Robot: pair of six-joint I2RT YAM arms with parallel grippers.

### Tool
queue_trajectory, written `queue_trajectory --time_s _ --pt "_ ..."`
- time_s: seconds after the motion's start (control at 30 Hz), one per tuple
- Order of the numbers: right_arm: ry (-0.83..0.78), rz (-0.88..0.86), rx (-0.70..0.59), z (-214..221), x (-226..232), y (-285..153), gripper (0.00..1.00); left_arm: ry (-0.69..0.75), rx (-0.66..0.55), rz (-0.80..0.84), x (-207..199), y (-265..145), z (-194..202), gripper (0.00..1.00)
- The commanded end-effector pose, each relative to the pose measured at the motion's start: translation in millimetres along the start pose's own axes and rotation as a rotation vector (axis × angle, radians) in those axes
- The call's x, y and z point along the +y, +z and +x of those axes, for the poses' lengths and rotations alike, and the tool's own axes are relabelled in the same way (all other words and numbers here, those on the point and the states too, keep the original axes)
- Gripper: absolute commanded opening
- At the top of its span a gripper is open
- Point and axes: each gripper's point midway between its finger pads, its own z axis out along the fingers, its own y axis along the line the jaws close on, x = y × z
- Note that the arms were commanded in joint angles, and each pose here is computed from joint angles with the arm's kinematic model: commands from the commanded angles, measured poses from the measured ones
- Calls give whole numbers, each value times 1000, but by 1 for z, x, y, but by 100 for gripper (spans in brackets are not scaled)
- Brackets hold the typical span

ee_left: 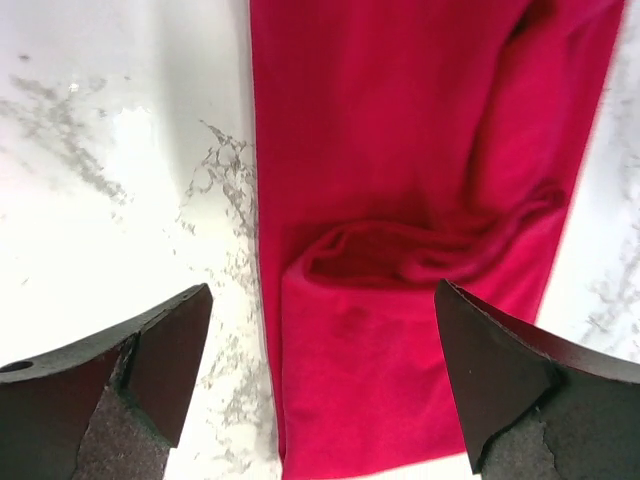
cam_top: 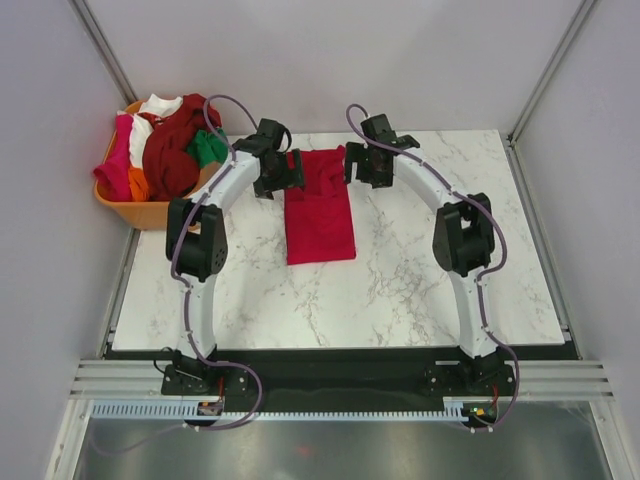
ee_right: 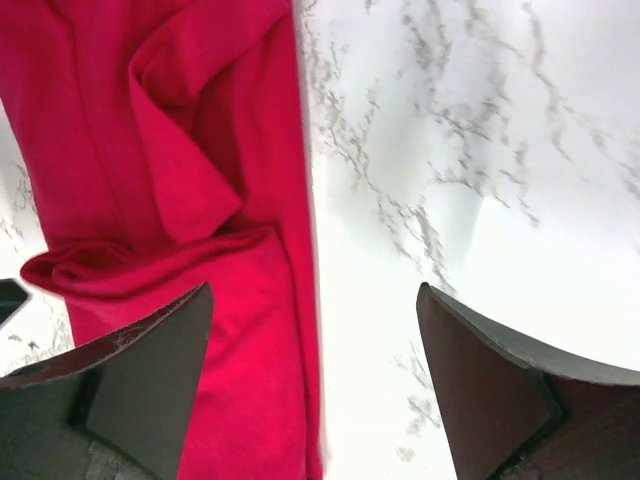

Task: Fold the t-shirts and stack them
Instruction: Fold the tshirt

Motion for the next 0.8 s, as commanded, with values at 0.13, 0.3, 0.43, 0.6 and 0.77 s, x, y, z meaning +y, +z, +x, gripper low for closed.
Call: queue_trajectory --time_s 0.13,0.3,0.43,0.6,0.77 --pt "-26 -148 -44 32 15 -83 89 47 -176 -17 3 -104 -10 100" --pt "2 -321 22 85 29 -97 83 54 -112 28 7 -104 50 95" --pt "34 -359 129 135 21 -80 79 17 -54 212 -12 -102 100 93" --pt "49 -376 196 159 18 -56 81 -1 1 265 -7 -79 137 91" --pt "58 -361 228 178 9 -39 77 0 2 285 -6 -77 149 91"
